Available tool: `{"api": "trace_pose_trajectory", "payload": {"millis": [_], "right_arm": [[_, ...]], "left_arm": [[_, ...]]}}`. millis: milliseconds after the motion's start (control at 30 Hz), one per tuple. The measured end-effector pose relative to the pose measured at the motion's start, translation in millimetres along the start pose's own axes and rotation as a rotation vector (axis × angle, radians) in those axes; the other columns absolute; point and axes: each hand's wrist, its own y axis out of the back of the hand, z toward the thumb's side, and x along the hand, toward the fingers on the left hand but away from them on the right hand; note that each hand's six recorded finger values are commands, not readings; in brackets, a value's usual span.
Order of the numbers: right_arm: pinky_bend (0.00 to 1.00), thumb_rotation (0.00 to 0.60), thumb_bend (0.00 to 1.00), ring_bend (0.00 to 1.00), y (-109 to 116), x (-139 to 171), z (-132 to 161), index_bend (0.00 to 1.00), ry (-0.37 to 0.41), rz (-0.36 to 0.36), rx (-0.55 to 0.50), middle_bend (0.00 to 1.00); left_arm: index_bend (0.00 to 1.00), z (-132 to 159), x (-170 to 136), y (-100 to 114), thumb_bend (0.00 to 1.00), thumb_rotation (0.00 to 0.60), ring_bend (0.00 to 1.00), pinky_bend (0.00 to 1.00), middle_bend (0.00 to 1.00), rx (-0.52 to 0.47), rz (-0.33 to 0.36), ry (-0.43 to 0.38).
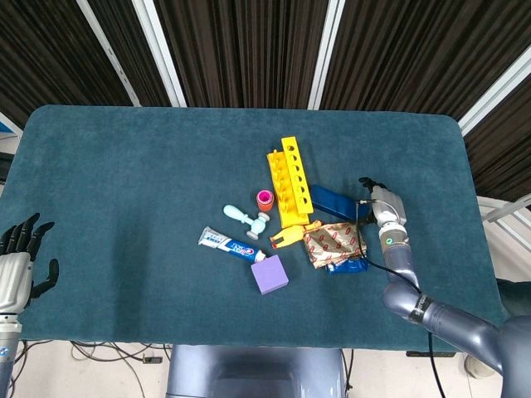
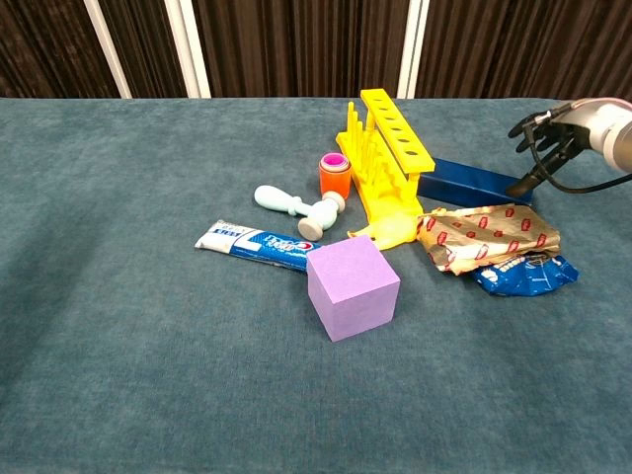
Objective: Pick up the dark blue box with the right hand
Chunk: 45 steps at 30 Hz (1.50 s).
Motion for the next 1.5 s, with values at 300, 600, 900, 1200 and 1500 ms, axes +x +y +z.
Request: {"api": "trace_pose_trajectory", "payload": {"millis": [300, 600, 900, 1200, 1500], "right_arm": [[0.18, 0.600, 0.10, 0.19, -23, -9, -4, 0.21, -0.020, -0.012, 0.027, 0.29], [0.18, 0.600, 0.10, 0.27, -29, -14, -3, 0.25, -0.017, -0.037, 0.030, 0.35], [0.18, 0.600, 0.17, 0.44, -34, -18, -7, 0.30, -0.030, -0.031, 0.042, 0.48], [0.27, 0.600, 0.41, 0.60, -30, -17, -4, 0.46, -0.020, -0.055, -0.016, 0.63], [0.27, 0.600, 0.44, 0.62, -19, -12, -2, 0.50, 0.018, -0.099, -0.088, 0.65]], "left_arm": [[0.13, 0, 0, 0, 0.51, 0.600, 0.00, 0.00, 0.00, -0.002, -0.007, 0.005], [0.13, -1, 0, -1, 0.51, 0.600, 0.00, 0.00, 0.00, -0.005, -0.011, 0.008], [0.13, -2, 0, 0, 0.51, 0.600, 0.00, 0.00, 0.00, -0.012, -0.014, 0.016], [0.14, -2, 0, 0, 0.51, 0.600, 0.00, 0.00, 0.00, -0.018, -0.017, 0.019], [0.14, -2, 0, 0, 0.51, 0.600, 0.00, 0.00, 0.00, -0.018, -0.017, 0.019]]}}
